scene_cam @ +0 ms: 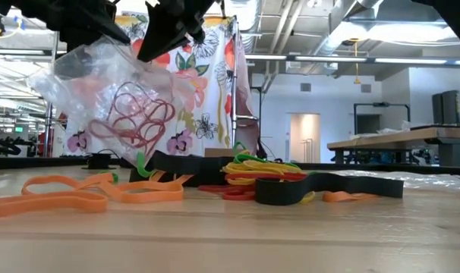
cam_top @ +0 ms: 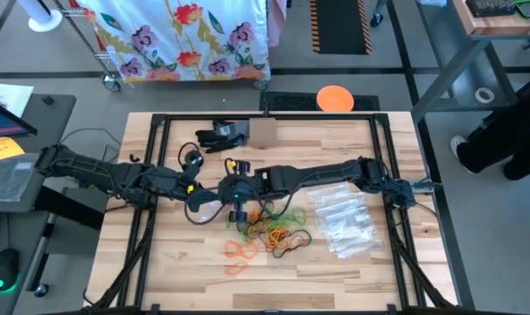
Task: Sort rubber bands
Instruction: Put the red rubber band into the transparent zip bag
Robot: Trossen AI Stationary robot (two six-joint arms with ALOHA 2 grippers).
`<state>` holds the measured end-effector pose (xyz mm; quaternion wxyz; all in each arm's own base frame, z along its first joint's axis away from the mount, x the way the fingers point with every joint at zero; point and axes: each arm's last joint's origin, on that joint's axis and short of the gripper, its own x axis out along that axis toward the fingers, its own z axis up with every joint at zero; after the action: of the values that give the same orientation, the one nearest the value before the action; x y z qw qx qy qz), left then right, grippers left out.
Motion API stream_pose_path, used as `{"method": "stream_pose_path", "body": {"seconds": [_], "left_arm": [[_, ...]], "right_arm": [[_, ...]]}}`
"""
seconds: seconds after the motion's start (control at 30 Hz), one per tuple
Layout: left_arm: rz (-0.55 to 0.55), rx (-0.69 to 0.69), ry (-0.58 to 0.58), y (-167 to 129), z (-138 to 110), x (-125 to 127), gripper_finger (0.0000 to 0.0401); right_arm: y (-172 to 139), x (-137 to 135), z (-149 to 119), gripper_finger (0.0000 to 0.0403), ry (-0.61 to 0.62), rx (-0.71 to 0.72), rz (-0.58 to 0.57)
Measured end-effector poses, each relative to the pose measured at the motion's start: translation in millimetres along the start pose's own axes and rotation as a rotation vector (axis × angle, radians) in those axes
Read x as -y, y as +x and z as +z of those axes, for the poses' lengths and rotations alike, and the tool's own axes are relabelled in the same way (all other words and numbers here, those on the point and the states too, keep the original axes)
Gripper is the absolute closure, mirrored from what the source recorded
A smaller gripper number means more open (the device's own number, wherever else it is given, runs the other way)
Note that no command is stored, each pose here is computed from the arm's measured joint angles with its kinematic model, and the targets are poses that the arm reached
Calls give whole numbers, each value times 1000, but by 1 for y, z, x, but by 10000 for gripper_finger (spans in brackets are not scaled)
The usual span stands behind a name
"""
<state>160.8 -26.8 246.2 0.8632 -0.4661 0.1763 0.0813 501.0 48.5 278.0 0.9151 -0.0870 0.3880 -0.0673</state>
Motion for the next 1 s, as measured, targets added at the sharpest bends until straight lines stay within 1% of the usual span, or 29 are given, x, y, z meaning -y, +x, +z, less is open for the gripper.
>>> {"method": "stream_pose_path", "body": {"seconds": [0.23, 0.43, 0.57, 0.67, 0.73, 0.87, 1.0], "left_arm": [[-5, 5, 16, 0, 0, 0, 401], [-6, 6, 16, 0, 0, 0, 401], [-6, 11, 17, 0, 1, 1, 401], [-4, 11, 26, 0, 1, 1, 401], [-2, 10, 36, 0, 0, 0, 401], [9, 5, 45, 0, 0, -1, 401], [25, -2, 36, 0, -1, -2, 401]], "right_arm": [[19, -10, -14, 403, 6, -89, 117], [21, -10, -14, 403, -22, -86, 114], [12, -7, -5, 402, -20, -68, 113], [2, -7, -2, 394, -2, -96, 116], [-6, -5, 0, 383, 21, -124, 115], [-24, -1, 4, 351, 110, -152, 109], [-46, 4, 4, 322, 107, -184, 65]]}}
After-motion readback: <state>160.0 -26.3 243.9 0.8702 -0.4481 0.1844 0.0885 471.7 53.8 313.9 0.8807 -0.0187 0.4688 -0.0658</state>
